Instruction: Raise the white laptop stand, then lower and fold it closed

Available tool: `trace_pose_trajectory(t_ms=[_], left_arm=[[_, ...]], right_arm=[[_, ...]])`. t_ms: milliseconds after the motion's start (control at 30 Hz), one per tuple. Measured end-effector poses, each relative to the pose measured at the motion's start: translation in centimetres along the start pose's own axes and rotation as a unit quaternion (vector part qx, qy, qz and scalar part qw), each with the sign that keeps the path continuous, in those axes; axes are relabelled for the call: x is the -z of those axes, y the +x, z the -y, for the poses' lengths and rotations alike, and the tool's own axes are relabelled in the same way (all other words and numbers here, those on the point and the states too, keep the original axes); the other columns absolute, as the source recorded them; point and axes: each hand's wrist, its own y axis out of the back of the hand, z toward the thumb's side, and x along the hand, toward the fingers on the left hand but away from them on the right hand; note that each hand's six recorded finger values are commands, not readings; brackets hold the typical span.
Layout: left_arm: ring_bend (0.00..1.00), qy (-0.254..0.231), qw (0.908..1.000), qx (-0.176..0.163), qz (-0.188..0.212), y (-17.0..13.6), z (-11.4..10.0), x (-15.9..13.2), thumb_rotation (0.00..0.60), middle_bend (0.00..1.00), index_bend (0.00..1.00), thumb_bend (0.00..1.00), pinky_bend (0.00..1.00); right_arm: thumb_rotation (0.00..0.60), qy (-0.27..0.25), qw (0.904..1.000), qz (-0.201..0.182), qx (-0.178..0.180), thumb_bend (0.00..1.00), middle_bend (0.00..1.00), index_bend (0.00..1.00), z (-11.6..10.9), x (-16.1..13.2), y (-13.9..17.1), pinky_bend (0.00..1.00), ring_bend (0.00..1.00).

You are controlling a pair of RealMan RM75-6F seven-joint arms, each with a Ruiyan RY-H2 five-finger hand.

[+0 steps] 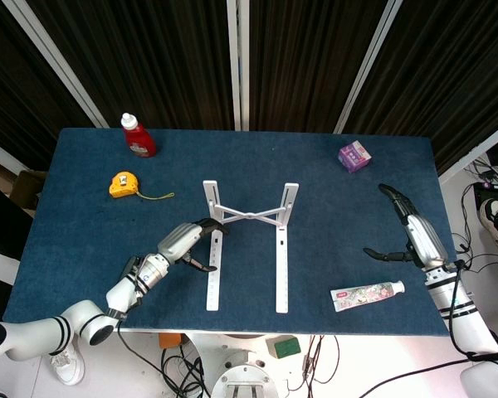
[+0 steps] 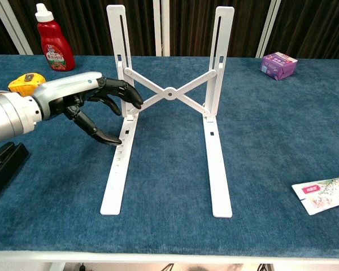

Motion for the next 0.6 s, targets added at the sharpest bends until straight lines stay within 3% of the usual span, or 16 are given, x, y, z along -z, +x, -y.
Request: trace_pose_trajectory(t_ms=[367,600], left_arm=[[0.17,0.012,0.9995,-0.009,-0.026,1.1,-1.4,1.5,0.600,0.26,0.29,0.10,0.29],[0.17,0.058,0.9975,-0.022,-0.034,-0.7,-2.5,2.5,0.600,0.26,0.30,0.10,0.28]], right_arm=[[0.600,-0.009,0.9999,0.005,-0.003,0.00,0.05,0.00,0.5,0.8,0.3,0.00,0.00],[0.600,0.000,0.9984,0.031,-0.048,0.00,0.08,0.00,2.6,2.8,-0.8,0.00,0.00]])
